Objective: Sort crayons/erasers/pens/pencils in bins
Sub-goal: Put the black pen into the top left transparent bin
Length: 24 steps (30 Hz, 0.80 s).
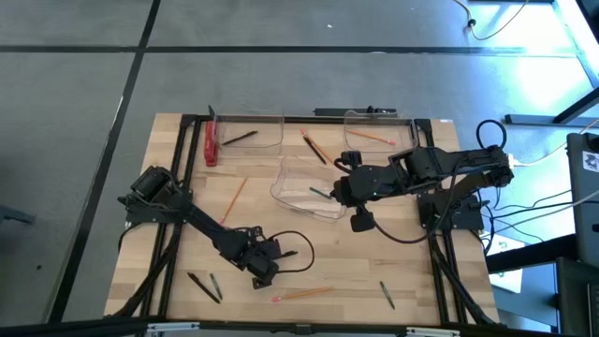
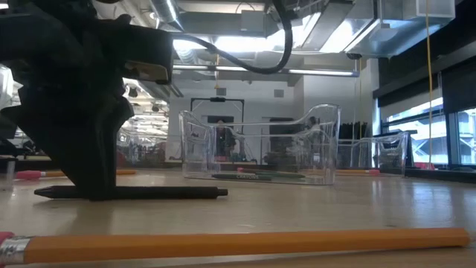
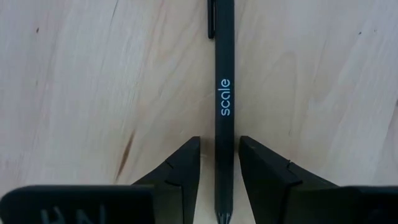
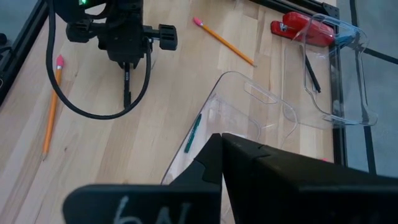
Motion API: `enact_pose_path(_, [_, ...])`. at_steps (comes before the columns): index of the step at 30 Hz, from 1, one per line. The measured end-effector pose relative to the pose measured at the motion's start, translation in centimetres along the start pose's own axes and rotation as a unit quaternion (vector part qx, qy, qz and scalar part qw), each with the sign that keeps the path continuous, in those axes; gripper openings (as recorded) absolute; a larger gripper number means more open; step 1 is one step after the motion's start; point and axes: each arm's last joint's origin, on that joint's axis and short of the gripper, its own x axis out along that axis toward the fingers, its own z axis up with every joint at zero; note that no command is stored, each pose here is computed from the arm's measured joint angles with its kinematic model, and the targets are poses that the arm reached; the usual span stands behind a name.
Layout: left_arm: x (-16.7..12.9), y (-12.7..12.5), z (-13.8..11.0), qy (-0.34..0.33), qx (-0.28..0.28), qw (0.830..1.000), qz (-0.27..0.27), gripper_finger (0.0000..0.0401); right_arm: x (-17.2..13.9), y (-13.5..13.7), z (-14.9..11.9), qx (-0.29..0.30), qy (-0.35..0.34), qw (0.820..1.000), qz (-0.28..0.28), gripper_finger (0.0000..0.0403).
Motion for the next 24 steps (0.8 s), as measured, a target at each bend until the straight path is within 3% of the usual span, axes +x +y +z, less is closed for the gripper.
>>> enact_pose_path(4, [0.07, 0.03, -0.05, 0.001, 0.002, 1.0, 0.002, 0.0096, 0.01, 0.0, -0.01, 0.0, 0.0, 1.0, 0.0, 0.0005])
enact_pose_path(15, [0.16, 0.01, -0.02, -0.005, 0.004, 1.0, 0.006, 0.0011, 0.01, 0.0, 0.0, 0.0, 0.0, 1.0, 0.0, 0.0005])
enact_pose_path(24, [0.0, 0.03, -0.02, -0.005, 0.004, 1.0, 0.003, 0.0007, 0.01, 0.0, -0.01, 0.0, 0.0, 1.0, 0.0, 0.0005])
